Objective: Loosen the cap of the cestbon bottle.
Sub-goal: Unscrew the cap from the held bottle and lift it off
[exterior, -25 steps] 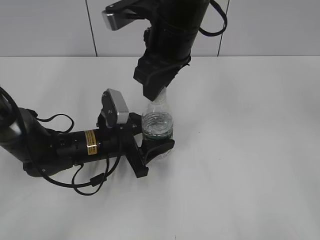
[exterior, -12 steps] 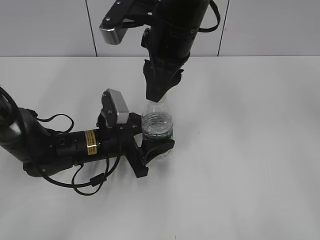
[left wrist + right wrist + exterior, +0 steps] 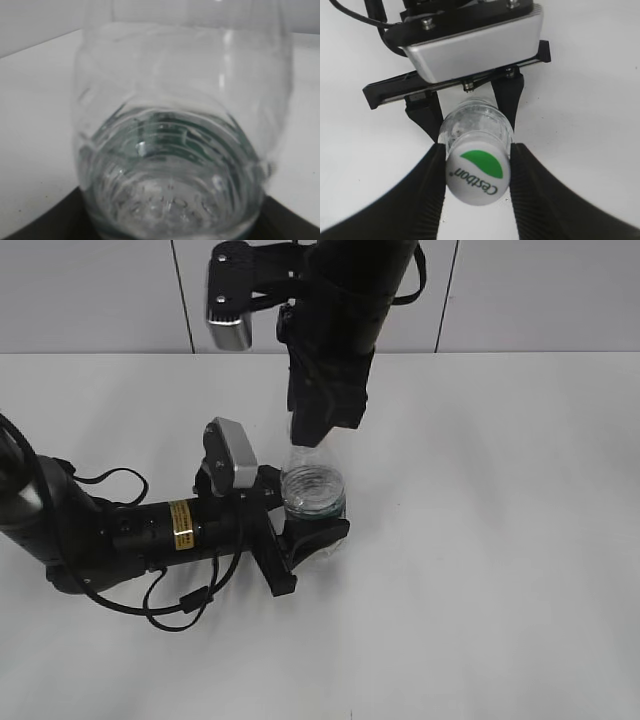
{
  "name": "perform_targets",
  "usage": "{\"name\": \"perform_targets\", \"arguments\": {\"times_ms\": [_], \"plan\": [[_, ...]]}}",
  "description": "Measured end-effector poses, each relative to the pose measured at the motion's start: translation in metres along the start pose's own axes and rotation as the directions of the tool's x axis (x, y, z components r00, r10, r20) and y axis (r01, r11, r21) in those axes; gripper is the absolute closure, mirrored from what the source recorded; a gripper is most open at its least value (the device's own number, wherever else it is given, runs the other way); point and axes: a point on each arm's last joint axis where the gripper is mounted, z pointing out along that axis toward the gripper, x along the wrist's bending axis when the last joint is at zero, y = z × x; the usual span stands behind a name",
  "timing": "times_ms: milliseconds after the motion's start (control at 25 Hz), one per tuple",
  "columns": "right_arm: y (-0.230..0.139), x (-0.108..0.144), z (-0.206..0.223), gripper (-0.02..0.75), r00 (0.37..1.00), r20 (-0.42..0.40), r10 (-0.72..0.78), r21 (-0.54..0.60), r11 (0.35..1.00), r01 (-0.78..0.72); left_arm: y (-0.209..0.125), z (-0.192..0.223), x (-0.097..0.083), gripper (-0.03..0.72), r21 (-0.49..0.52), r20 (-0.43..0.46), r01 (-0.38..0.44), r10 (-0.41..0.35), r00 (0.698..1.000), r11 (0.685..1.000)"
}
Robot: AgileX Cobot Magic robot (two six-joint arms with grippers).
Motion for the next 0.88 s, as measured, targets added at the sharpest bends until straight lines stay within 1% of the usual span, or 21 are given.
{"name": "perform_targets", "arguments": {"times_ms": [200, 520, 880], "plan": [[-0.0021, -0.0007, -0.0004, 0.440, 0.998, 0.008, -0.058, 0.023, 0.998, 0.058, -0.0001, 0.0000, 0.0000, 0.274, 0.001, 0.000, 0.000, 0.000, 1.000, 1.000], [-0.0024, -0.0008, -0.0008, 0.441, 0.980, 0.008, -0.199, 0.033, 0.979, 0.199, -0.0001, 0.0000, 0.0002, 0.274, 0.001, -0.002, 0.001, -0.001, 1.000, 1.000], [-0.0027, -0.0009, -0.0012, 0.443, 0.975, 0.009, -0.221, 0.037, 0.975, 0.221, -0.0003, 0.0000, 0.0002, 0.274, 0.003, -0.002, 0.003, -0.003, 1.000, 1.000]]}}
